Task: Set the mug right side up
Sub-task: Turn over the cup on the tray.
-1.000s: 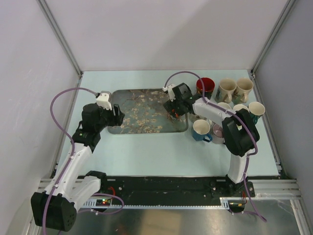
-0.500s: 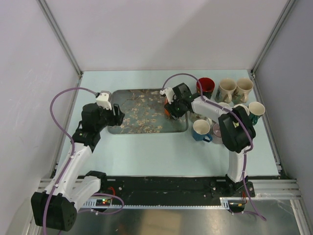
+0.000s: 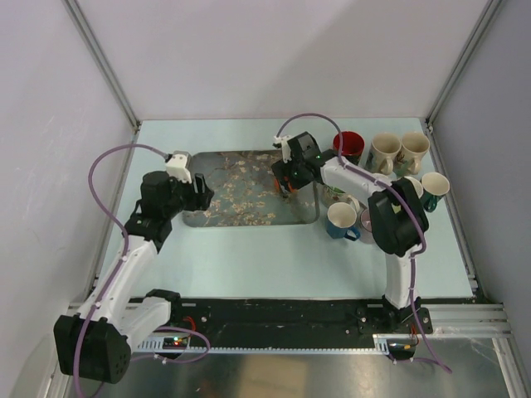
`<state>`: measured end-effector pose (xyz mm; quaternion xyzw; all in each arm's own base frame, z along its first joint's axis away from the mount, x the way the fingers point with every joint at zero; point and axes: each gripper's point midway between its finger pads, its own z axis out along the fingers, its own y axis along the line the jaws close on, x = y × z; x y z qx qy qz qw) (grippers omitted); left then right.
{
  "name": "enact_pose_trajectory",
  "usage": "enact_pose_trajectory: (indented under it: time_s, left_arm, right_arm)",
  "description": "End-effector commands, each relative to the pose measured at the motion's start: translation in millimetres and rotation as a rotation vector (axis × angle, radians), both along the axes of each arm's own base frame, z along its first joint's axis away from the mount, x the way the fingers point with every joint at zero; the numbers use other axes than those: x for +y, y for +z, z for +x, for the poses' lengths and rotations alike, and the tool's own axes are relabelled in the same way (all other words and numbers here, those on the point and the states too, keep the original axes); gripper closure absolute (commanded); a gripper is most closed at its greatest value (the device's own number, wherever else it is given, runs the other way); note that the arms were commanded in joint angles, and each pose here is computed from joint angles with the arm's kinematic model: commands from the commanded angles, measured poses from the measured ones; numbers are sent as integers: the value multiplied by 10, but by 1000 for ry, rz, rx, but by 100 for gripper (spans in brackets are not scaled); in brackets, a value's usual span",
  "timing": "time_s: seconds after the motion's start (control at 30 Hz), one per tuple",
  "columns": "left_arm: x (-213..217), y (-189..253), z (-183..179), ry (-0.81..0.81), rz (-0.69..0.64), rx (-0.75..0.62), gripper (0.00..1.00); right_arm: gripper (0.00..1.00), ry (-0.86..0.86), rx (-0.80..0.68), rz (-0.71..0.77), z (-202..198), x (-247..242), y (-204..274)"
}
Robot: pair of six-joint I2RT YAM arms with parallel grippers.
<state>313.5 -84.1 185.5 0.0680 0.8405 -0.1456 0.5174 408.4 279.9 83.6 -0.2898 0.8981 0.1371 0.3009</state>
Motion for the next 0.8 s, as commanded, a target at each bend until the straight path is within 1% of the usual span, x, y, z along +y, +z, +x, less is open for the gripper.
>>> enact_pose_trajectory:
  time_s: [0.0,0.1,0.2,0.3,0.47,0.7,0.77]
  left_arm:
    - [-37,313,119,-11,-29,-72,32]
    - [-38,336,143,-14,-21,-75,32]
    - [-37,370,169,-14,-18,-80,32]
    - [-40,389,186,-18,-15,-82,32]
    - [-37,410,210,-22,-3,-84,32]
    - [-24,442,233,-30,22,-90,32]
    - [-23,447,236,-35,31,-92,32]
  right_arm:
    - [30,-183,4,-1,161,5,-75]
    - [35,-229,21,-29,200,-127,-200]
    - [41,-220,22,-44,237,-210,-273]
    - [47,-186,1,-60,285,-258,-312]
    - [50,-108,-52,-93,386,-293,-349]
    - [57,-17,-70,-78,519,-190,-383]
    - [62,2,-61,-76,517,-175,-417]
